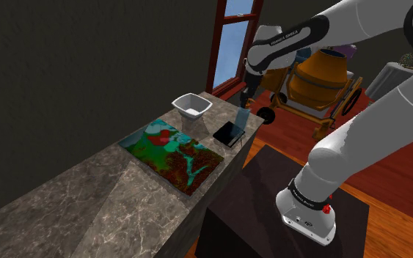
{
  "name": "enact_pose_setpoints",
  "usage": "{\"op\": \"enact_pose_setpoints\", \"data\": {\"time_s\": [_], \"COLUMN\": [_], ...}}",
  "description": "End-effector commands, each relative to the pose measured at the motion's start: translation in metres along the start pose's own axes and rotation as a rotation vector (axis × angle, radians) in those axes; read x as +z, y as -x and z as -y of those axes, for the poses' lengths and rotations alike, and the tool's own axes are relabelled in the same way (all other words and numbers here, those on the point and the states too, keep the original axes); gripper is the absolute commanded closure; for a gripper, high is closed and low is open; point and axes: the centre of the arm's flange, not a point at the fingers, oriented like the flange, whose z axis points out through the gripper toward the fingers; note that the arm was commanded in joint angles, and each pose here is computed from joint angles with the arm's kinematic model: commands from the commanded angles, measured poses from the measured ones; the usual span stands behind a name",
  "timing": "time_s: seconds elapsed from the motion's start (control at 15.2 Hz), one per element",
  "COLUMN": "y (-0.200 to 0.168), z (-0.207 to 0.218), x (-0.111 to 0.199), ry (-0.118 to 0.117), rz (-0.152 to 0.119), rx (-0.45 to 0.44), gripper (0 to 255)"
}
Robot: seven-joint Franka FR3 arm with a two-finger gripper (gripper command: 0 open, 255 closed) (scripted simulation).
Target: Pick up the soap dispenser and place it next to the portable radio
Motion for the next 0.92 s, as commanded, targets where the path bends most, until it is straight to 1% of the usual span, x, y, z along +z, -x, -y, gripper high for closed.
{"op": "enact_pose_setpoints", "data": {"time_s": [0.0,0.86], "y": [0.000,0.001], "z": [-0.001,-0.001], "x": [0.009,0.077], "ry": [0.000,0.000], "rz": [-0.001,-0.001], "rx": [0.000,0.000], "gripper": [255,255]}}
